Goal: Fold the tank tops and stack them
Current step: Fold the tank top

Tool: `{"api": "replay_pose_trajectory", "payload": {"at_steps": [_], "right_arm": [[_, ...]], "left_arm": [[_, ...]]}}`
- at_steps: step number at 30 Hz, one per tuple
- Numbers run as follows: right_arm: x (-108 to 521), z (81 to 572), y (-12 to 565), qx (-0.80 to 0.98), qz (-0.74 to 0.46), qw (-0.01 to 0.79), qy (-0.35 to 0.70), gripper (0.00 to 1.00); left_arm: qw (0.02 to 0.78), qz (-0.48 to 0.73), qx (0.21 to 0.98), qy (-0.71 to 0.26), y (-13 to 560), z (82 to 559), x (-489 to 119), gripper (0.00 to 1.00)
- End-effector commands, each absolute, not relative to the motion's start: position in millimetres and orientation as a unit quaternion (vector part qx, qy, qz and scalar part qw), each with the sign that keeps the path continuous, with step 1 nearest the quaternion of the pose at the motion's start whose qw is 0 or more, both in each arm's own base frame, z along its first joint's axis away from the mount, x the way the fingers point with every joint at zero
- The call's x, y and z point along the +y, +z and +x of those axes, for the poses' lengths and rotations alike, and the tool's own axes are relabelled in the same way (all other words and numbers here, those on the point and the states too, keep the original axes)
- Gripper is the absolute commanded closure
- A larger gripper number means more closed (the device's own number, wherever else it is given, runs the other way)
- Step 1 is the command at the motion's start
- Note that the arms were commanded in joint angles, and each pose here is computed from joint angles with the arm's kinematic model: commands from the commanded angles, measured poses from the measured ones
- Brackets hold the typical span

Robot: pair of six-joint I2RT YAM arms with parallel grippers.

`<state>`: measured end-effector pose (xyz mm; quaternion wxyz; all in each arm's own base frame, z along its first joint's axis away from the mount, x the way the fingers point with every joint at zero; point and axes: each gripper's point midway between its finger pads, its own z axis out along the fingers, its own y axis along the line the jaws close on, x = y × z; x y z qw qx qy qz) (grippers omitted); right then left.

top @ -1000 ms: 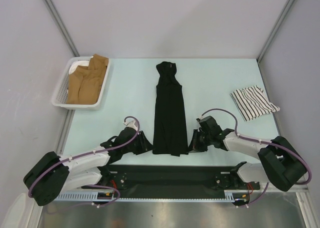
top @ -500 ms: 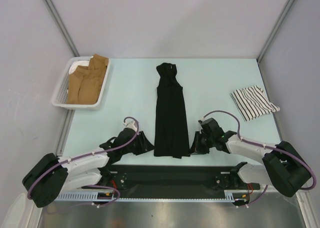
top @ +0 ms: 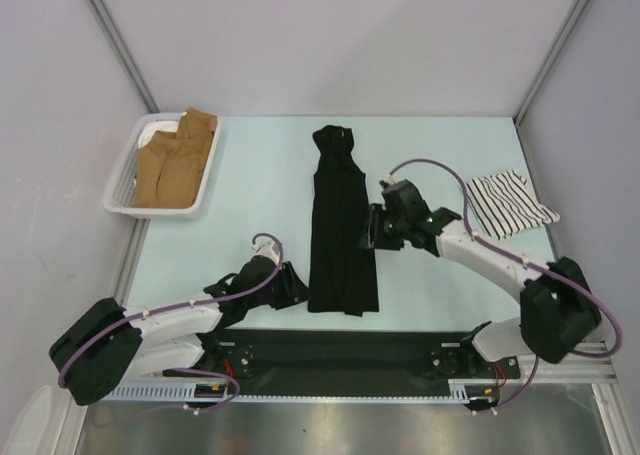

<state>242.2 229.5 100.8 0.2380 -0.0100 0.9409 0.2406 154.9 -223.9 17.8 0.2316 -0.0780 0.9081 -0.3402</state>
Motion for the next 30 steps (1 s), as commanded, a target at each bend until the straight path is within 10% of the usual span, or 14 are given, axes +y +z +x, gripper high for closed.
{"api": "replay_pose_trajectory", "payload": {"at_steps": [1, 18, 30], "right_arm": [[248, 288, 116, 0.932, -0.034, 0.279, 0.229, 0.58], [383, 455, 129, 0.808, -0.044, 0.289, 0.512, 0.55], [381, 493, 60, 0.791, -0.010, 0.225, 0.569, 0.94]], "left_arm": [[0.183, -0.077, 0.946, -0.256, -26, 129, -197, 0.55], [0.139, -0.063, 0.959, -0.240, -54, 111, -209, 0.73], [0.140, -0.063, 0.966, -0.210, -56, 103, -188, 1.00]]}}
